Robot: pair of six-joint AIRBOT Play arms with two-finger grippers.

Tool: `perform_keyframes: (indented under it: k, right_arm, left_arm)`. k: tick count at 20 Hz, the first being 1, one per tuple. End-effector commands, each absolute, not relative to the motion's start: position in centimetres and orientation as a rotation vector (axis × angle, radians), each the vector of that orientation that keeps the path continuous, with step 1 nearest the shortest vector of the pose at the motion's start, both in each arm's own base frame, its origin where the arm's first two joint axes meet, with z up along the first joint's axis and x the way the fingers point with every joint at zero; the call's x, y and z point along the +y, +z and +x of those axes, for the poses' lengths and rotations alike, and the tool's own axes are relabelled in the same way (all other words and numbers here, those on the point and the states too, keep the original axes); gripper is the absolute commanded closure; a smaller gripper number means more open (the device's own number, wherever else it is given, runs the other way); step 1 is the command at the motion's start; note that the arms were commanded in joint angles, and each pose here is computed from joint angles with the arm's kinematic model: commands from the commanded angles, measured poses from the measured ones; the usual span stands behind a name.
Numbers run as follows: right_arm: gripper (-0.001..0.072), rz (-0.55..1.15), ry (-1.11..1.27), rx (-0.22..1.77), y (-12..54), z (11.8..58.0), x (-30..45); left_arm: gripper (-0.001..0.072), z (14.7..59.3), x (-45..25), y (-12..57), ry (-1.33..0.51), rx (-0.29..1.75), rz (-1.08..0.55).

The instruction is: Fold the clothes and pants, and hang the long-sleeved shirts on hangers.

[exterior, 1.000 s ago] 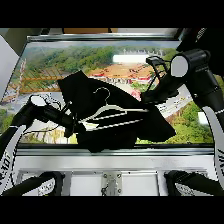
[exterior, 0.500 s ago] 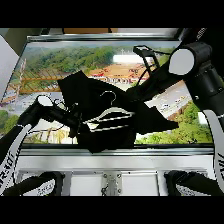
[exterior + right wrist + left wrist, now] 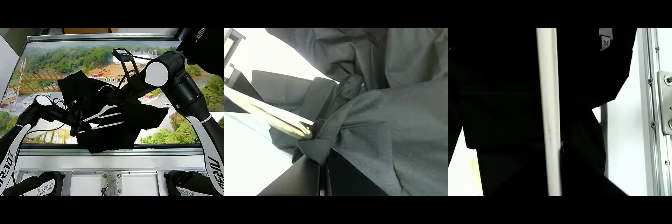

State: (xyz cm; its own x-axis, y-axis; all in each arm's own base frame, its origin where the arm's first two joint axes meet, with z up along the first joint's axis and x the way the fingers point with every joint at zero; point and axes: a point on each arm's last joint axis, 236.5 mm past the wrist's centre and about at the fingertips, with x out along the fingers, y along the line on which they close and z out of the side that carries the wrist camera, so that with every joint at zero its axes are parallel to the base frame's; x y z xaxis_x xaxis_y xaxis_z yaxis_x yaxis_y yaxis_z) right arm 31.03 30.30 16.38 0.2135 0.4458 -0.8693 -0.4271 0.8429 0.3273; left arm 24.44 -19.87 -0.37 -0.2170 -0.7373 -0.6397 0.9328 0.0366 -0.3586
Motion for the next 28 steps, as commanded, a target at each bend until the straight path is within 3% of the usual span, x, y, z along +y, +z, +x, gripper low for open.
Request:
perform_keyframes:
  k: [1,5,6,8,9,16,18,21,25,28]
  right_arm:
    - [0.07,0.025,0.609,1.211,16.3,31.0,30.8]
    - [0.0686,0.04,0.63,1.223,16.4,30.5,31.3]
    - [0.0644,0.047,0.64,1.228,16.5,30.3,31.5]
    - [0.0313,0.052,0.648,1.231,16.5,30.2,31.6]
    - [0.0275,0.051,0.647,1.231,16.5,30.2,31.6]
    - [0.0253,-0.002,0.623,1.29,16.6,29.2,28.6]
    - [0.0003,0.001,0.633,1.257,17.6,29.4,27.9]
    - [0.0003,-0.034,0.711,1.192,19.5,28.9,27.3]
    - [0.0003,-0.219,1.036,1.0,22.7,27.6,26.7]
    - [0.0003,-0.191,1.092,0.882,24.5,29.6,25.6]
  left_arm:
    - [0.0698,24.5,-19.9,-0.3,-1.57,0.871,0.293]
    - [0.0696,24.5,-19.9,-0.3,-1.57,0.872,0.295]
    - [0.0696,24.6,-19.9,-0.3,-1.568,0.871,0.295]
    - [0.0696,24.6,-19.9,-0.3,-1.569,0.871,0.295]
    - [0.0696,24.5,-19.9,-0.4,-1.569,0.872,0.294]
    - [0.0696,24.7,-19.9,-0.4,-1.564,0.87,0.297]
    - [0.0696,24.7,-19.9,-0.4,-1.564,0.87,0.297]
    - [0.0696,24.7,-19.9,-0.4,-1.565,0.871,0.296]
    - [0.0696,24.7,-19.9,-0.4,-1.565,0.871,0.296]
    - [0.0696,24.7,-19.9,-0.4,-1.565,0.871,0.296]
